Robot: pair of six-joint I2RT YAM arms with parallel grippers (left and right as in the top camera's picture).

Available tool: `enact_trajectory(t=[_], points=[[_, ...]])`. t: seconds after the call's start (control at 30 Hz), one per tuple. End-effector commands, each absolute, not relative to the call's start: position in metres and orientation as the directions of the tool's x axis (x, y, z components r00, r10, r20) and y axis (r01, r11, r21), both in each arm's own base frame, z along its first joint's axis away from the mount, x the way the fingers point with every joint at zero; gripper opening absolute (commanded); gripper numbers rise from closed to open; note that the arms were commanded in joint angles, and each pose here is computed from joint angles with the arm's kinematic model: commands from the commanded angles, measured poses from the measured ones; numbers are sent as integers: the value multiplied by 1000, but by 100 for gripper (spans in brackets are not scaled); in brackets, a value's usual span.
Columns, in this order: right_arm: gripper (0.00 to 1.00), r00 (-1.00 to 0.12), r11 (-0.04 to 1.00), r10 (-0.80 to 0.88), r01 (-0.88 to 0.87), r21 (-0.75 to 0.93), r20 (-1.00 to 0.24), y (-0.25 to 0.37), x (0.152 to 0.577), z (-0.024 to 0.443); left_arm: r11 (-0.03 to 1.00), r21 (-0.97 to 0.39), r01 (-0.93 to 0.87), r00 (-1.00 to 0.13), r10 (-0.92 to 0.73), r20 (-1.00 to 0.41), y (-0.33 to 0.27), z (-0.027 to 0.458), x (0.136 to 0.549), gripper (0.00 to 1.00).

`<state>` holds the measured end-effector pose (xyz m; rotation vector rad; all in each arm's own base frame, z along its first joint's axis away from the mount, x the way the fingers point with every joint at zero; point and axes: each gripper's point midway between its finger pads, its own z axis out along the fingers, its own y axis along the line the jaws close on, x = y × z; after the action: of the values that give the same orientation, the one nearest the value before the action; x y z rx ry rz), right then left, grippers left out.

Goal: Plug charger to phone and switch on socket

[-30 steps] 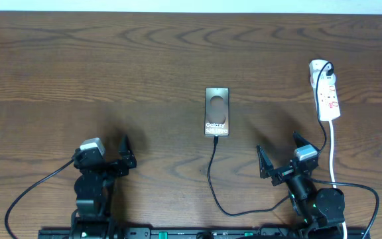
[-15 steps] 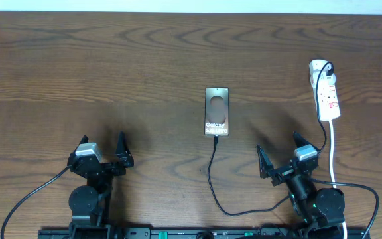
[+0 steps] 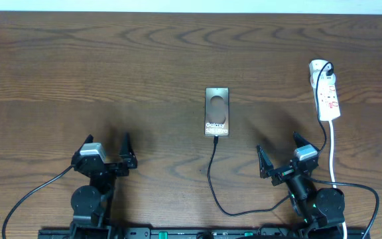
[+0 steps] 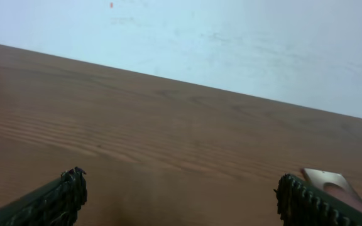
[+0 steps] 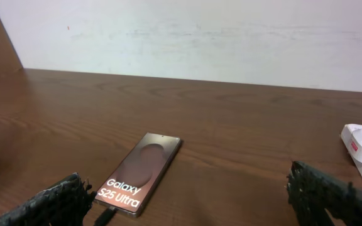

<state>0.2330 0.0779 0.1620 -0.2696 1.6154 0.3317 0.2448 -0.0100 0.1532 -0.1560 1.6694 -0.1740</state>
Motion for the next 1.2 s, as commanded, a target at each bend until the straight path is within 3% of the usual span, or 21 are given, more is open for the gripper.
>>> enact_trajectory(t=[0.0, 1.17], points=[[99, -67, 925, 15, -378, 39, -998, 80, 232, 161, 985, -174, -17, -151, -175, -973, -9, 137, 243, 98], [99, -67, 925, 15, -378, 39, -998, 80, 232, 161, 984, -174, -34, -152, -177, -973, -5, 136, 244, 98]])
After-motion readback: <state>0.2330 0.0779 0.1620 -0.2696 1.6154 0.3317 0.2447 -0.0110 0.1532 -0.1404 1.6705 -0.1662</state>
